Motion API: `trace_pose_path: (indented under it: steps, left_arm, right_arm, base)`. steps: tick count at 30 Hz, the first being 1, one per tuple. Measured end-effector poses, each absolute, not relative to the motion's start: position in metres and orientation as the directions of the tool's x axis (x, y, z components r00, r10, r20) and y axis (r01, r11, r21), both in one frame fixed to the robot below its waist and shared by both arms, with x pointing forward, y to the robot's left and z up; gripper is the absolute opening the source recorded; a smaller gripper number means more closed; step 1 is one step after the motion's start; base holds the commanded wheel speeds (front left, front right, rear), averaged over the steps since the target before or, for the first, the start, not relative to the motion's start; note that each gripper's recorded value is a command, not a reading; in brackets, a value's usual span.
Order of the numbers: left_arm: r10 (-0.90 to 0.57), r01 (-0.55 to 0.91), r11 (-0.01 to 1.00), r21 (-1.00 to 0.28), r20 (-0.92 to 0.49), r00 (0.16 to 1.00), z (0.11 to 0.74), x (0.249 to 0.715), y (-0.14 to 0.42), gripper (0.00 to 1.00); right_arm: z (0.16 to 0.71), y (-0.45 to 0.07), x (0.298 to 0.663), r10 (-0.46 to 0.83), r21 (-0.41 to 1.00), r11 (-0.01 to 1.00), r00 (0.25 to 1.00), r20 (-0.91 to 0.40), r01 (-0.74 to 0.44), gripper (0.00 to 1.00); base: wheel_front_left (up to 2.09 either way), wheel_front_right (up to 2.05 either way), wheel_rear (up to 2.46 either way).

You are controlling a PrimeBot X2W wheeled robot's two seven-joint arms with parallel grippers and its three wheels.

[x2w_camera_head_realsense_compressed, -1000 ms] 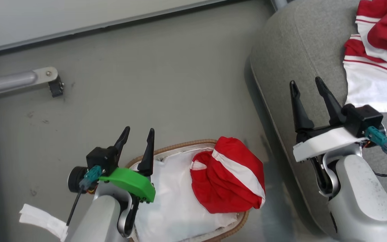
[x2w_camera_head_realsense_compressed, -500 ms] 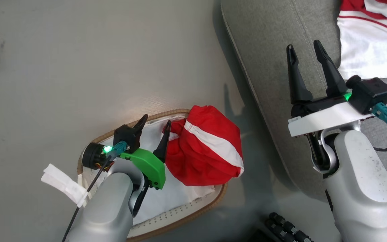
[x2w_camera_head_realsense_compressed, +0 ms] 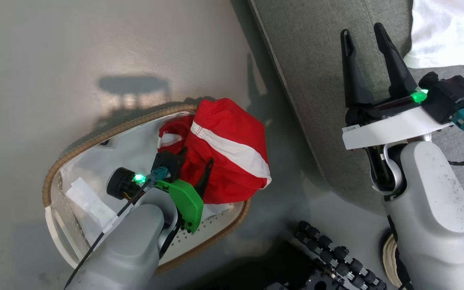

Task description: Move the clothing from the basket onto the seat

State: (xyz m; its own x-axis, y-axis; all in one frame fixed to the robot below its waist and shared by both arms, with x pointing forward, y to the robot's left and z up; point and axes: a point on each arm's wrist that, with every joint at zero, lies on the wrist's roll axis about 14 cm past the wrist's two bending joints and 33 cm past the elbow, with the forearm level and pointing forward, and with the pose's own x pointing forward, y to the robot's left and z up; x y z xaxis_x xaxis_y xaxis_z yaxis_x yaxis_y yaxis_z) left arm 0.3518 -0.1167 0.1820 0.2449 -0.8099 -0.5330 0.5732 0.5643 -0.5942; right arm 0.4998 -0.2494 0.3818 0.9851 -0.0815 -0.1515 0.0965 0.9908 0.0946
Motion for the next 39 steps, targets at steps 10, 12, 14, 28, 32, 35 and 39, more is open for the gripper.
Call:
trace_pose_path:
  steps: [10, 12, 14, 28, 32, 35, 39]
  left_arm:
    - [-0.827, 0.529, 0.545, -0.65, -0.519, 0.215, 0.169, 0.352, -0.127, 1.0]
    - [-0.827, 0.524, 0.548, -0.652, -0.518, 0.219, 0.168, 0.357, -0.127, 1.0]
    - [-0.826, 0.519, 0.551, -0.654, -0.514, 0.23, 0.167, 0.363, -0.127, 1.0]
    - [-0.878, 0.504, 0.467, -0.727, -0.45, 0.164, 0.178, 0.354, -0.148, 1.0]
    - [-0.888, 0.493, 0.445, -0.748, -0.438, 0.138, 0.183, 0.348, -0.151, 0.0]
    - [-0.89, 0.487, 0.443, -0.753, -0.436, 0.137, 0.185, 0.349, -0.151, 0.0]
    - [-0.888, 0.484, 0.448, -0.752, -0.438, 0.14, 0.187, 0.351, -0.149, 0.0]
  right_arm:
    - [0.363, -0.249, 0.504, -0.073, 0.062, 0.994, 0.981, -0.18, 0.085, 1.0]
    - [0.362, -0.247, 0.506, -0.067, 0.062, 0.995, 0.982, -0.178, 0.079, 1.0]
    - [0.36, -0.246, 0.507, -0.063, 0.06, 0.995, 0.982, -0.179, 0.075, 1.0]
    - [0.351, -0.235, 0.511, -0.032, 0.062, 0.997, 0.982, -0.187, 0.044, 1.0]
    - [0.353, -0.234, 0.511, -0.028, 0.063, 0.997, 0.983, -0.182, 0.04, 1.0]
    - [0.357, -0.235, 0.512, -0.03, 0.062, 0.997, 0.984, -0.174, 0.041, 1.0]
    - [0.364, -0.237, 0.514, -0.034, 0.067, 0.997, 0.987, -0.158, 0.045, 1.0]
  base:
    - [0.0, 0.0, 0.0]
    - [0.0, 0.0, 0.0]
    - [0.0, 0.0, 0.0]
    - [0.0, 0.0, 0.0]
    - [0.0, 0.0, 0.0]
    - [0.0, 0.0, 0.0]
    - [0.0, 0.0, 0.0]
